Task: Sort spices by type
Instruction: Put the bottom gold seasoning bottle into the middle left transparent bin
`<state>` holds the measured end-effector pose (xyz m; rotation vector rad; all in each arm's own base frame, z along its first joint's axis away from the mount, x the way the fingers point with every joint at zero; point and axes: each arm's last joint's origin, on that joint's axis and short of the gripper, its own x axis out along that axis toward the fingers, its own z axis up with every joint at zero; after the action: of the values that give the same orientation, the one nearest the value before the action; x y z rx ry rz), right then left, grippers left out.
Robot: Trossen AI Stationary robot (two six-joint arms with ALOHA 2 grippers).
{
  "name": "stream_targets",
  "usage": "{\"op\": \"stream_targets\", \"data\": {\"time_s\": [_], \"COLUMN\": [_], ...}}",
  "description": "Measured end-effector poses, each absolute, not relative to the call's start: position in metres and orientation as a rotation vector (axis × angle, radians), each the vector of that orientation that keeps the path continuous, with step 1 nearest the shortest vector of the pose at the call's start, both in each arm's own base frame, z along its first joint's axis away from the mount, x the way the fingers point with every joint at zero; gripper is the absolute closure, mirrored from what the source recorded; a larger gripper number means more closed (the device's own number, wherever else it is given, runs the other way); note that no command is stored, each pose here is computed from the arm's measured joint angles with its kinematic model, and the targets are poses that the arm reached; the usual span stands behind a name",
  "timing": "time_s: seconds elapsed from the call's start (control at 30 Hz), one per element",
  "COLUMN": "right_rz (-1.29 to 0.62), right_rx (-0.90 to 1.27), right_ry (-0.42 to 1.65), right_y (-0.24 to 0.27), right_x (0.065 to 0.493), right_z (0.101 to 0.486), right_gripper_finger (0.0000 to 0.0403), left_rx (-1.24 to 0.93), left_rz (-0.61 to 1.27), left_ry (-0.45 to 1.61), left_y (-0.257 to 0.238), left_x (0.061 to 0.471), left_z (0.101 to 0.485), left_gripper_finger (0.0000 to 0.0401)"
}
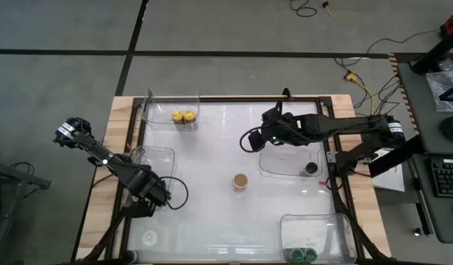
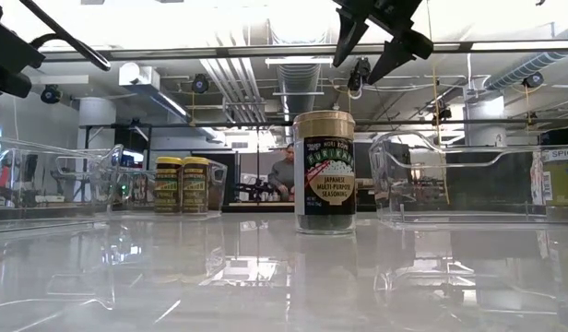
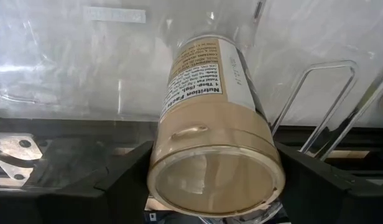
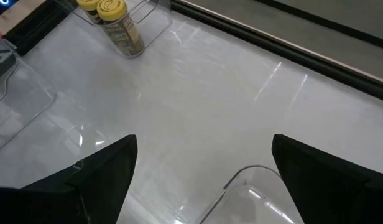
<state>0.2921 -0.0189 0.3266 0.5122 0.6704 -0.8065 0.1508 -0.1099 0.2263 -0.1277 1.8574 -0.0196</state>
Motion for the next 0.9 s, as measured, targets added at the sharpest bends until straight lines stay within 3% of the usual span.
{"op": "stream_targets", "data": {"time_s": [0.9], "right_rz": [-0.797], "right_rx": [0.487], "right_ry": [0.681], "right_y": [-0.019], "right_x": [0.292], "right_z": [0.327], "right_gripper_finger": [0.0039], "left_rx": [-0.177], "left_rz": [-0.024], "left_ry": [1.828], "left_y": [-0.113], "left_x": [0.155], "left_z": [0.237], "left_gripper_finger": [0.0115]}}
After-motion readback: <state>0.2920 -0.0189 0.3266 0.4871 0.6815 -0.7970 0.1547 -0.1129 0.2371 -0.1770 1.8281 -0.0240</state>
